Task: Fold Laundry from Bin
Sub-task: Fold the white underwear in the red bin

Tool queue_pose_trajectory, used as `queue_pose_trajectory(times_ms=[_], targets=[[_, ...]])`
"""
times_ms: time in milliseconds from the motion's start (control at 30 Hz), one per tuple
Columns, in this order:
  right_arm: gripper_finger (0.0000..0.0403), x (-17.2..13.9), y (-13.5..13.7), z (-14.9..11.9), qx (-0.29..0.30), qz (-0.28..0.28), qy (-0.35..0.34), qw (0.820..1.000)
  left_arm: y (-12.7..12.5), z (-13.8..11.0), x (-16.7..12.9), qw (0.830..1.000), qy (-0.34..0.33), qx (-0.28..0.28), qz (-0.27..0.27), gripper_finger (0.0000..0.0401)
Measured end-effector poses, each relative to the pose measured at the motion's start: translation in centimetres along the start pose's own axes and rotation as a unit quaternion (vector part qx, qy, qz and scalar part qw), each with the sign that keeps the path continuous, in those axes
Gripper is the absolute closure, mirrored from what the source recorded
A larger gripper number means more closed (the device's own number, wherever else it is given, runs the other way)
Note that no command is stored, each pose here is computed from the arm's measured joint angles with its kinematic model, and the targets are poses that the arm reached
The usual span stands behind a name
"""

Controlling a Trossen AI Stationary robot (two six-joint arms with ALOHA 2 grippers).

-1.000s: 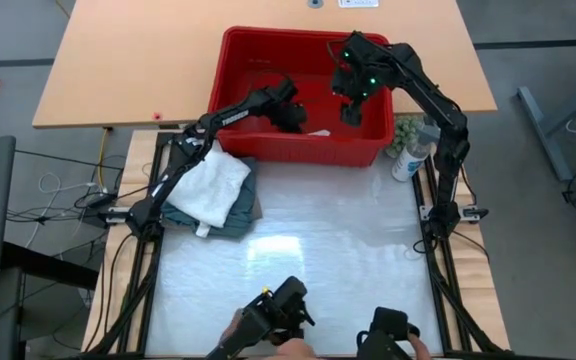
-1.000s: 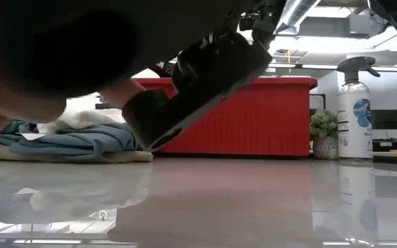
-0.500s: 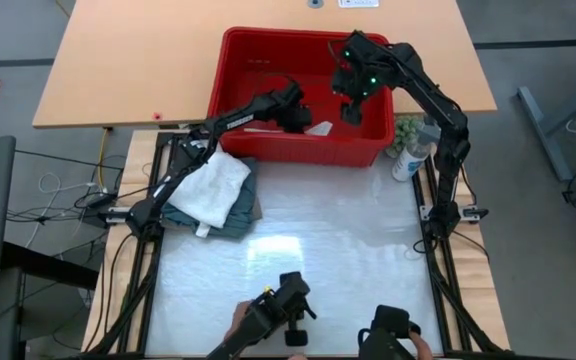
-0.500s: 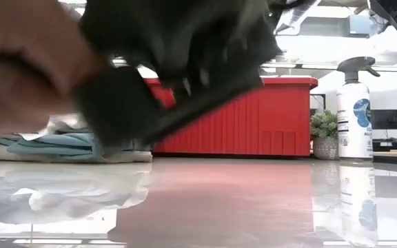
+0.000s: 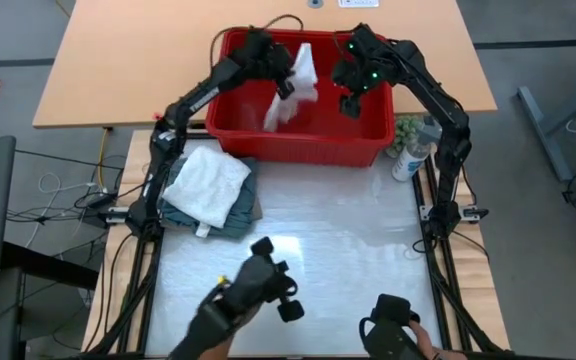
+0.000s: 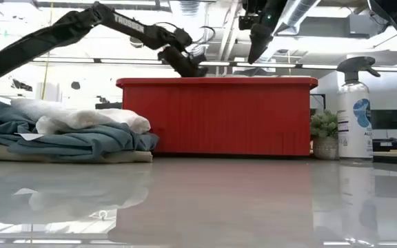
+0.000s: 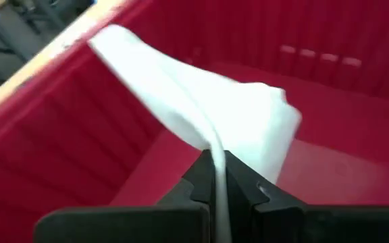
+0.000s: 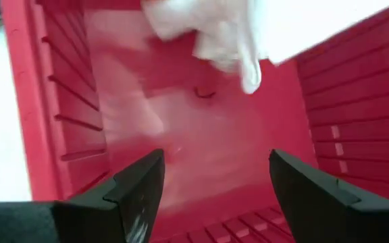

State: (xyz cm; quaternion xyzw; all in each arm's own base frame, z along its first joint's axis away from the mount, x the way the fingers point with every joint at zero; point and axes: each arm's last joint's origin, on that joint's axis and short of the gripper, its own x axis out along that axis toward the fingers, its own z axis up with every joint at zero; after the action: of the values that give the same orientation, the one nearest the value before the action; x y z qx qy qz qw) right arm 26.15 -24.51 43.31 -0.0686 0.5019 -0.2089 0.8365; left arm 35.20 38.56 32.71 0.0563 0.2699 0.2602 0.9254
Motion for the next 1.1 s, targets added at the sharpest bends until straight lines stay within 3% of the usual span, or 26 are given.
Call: queue_pose_trajectory(times_ms=[167, 400, 533, 667, 800, 933, 1000, 1100], targets=[[0.0113, -0.3, -1.0, -0.2, 0.011, -0.020, -0.016, 1.000, 0.6, 2.8, -4.1, 0.999, -0.042, -0.018, 0.019, 0.0401], [0.0113, -3.1, -0.9, -0.4, 0.015, -0.044, -0.054, 0.997, -0.8, 10.3, -18.0, 0.982, -0.188, -0.019, 0.021, 0.0401], [0.0113, -5.4, 1.1, 0.3, 0.016, 0.014, -0.117, 0.993, -2.9, 12.1, -23.1, 0.971, -0.237, -0.014, -0.039, 0.0401], [0.0113, -7.6, 3.6, 0.9, 0.024, 0.093, -0.173, 0.980, -4.7, 13.3, -30.0, 0.945, -0.297, -0.026, -0.133, 0.0401], [0.0113, -9.2, 6.1, 1.1, 0.017, 0.126, -0.176, 0.976, -7.2, 13.1, -33.4, 0.936, -0.275, -0.060, -0.211, 0.0401], [0.0113, -10.5, 8.5, 0.7, -0.015, 0.161, -0.157, 0.974, -10.7, 12.6, -34.4, 0.939, -0.210, -0.086, -0.259, 0.0401], [0.0113, -11.1, 9.6, 0.3, -0.029, 0.180, -0.139, 0.973, -12.5, 12.0, -35.0, 0.945, -0.164, -0.094, -0.268, 0.0401], [0.0113, -11.7, 10.9, -0.4, -0.033, 0.203, -0.109, 0.973, -15.9, 10.9, -34.2, 0.963, -0.059, -0.112, -0.240, 0.0401]])
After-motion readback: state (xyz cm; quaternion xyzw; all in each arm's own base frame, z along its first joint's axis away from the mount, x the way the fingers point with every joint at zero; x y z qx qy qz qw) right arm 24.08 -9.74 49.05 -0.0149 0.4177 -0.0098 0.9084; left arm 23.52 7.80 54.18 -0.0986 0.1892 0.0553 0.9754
